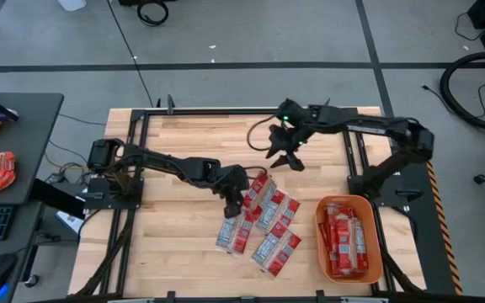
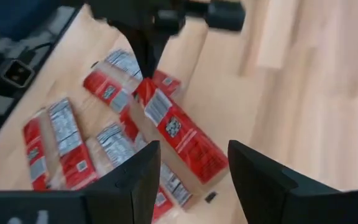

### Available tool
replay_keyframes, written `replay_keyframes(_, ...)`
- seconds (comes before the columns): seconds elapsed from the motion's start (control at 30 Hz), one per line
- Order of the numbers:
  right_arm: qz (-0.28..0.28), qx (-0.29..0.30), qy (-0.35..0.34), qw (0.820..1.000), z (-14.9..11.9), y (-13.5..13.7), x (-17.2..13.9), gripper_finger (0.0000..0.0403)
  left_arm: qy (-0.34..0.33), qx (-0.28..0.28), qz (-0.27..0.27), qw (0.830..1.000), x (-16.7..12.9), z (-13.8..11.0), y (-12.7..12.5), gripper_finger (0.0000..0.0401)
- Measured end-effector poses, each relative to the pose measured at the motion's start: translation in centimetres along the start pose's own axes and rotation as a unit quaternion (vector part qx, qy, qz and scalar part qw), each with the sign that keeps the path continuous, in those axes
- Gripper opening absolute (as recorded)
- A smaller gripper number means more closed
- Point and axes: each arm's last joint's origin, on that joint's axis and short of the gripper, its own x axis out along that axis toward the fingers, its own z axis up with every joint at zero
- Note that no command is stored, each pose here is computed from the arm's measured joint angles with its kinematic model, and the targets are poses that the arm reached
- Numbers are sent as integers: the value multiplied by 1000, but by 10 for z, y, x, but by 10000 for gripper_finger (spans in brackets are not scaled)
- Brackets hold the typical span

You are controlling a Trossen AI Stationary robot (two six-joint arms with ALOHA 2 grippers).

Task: Sort popcorn bags into baskets
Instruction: Put the red popcorn bag into the orange bin

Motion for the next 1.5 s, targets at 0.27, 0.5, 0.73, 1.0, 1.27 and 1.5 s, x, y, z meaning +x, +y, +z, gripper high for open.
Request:
replay_keyframes(0.27,60,12,39,997,-22,-30,58,197,-7,46,27,999,1,-4,-14,0)
replay_keyframes(0.5,67,-12,47,997,-27,-35,86,192,-13,54,48,997,2,-7,-22,0)
replay_keyframes(0.73,84,4,78,993,-38,-37,102,191,-19,59,68,996,2,-8,-27,0)
replay_keyframes(1.0,107,5,111,988,-45,-31,108,127,-19,62,72,995,2,-8,-25,0)
replay_keyframes(1.27,99,16,121,988,-41,-24,104,31,-22,-13,81,996,-1,-8,-23,51)
replay_keyframes(1.5,86,93,132,983,-29,-4,75,29,-10,-36,92,995,-38,-9,-19,130)
